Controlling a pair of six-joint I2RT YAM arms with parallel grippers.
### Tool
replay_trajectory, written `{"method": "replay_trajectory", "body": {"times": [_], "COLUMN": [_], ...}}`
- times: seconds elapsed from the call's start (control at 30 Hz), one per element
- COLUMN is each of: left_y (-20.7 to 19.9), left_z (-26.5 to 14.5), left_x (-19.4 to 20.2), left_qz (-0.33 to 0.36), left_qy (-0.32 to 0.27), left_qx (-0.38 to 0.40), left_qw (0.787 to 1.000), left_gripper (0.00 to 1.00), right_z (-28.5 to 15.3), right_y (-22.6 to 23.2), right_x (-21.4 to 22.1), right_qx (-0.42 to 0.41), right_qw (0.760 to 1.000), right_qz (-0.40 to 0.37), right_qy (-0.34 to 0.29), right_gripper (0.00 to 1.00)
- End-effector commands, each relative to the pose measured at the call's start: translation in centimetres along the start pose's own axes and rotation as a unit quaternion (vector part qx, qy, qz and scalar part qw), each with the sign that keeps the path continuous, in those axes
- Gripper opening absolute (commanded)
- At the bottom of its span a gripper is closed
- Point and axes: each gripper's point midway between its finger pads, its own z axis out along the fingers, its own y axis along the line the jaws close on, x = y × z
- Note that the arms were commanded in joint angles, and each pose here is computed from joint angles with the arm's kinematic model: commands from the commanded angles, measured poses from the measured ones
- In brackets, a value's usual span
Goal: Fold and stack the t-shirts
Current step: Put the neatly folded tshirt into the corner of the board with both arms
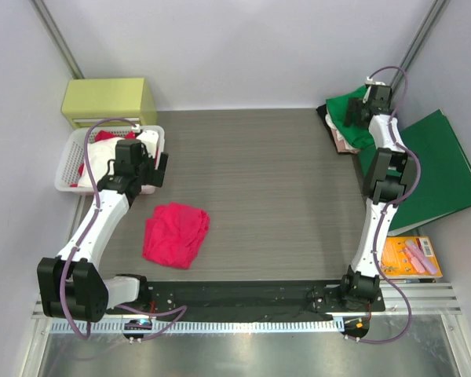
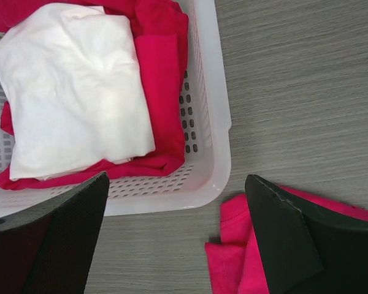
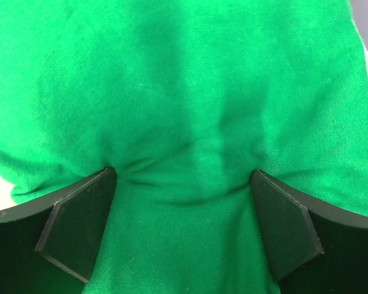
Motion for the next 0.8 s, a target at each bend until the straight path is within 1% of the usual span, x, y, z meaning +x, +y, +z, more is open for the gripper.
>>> {"method": "replay_trajectory", "body": {"times": [0.0,0.03,0.07,0.1,0.13,0.3,0.5,0.67,0.73,0.77], "left_y": [0.0,-0.1,-0.1,-0.2,-0.2,-0.3,-0.1,0.0,-0.2,-0.2], "left_z": [0.0,-0.1,-0.1,0.0,0.0,0.1,-0.4,-0.6,-0.6,-0.6], "left_x": [-0.6,-0.7,-0.7,-0.7,-0.7,-0.9,-1.0,-0.9,-0.9,-1.0], "left_qz": [0.004,0.002,0.002,0.001,0.0,-0.002,-0.002,-0.003,-0.003,-0.004], "left_qy": [-0.011,-0.014,-0.015,-0.015,-0.015,-0.016,-0.02,-0.02,-0.02,-0.022], "left_qx": [0.007,0.008,0.009,0.01,0.011,0.013,0.01,0.009,0.012,0.012], "left_qw": [1.0,1.0,1.0,1.0,1.0,1.0,1.0,1.0,1.0,1.0], "left_gripper": [0.92,0.92,0.92,0.92,0.92,0.92,0.92,0.92,0.92,0.92], "right_z": [-2.5,-3.4,-4.0,-5.3,-6.0,-9.5,-10.1,-8.5,-7.7,-7.0], "right_y": [5.7,6.2,6.5,6.7,7.5,10.0,11.8,11.3,11.3,11.3], "right_x": [10.0,11.3,11.5,10.5,11.9,12.8,12.9,13.3,12.7,13.5], "right_qx": [-0.104,-0.113,-0.12,-0.13,-0.139,-0.178,-0.204,-0.182,-0.178,-0.175], "right_qw": [0.981,0.977,0.976,0.976,0.971,0.961,0.956,0.957,0.958,0.957], "right_qz": [-0.055,-0.059,-0.065,-0.077,-0.088,-0.126,-0.123,-0.143,-0.143,-0.143], "right_qy": [0.154,0.169,0.17,0.157,0.171,0.168,0.171,0.176,0.171,0.182], "right_gripper": [1.0,1.0,1.0,1.0,1.0,1.0,1.0,1.0,1.0,1.0]}}
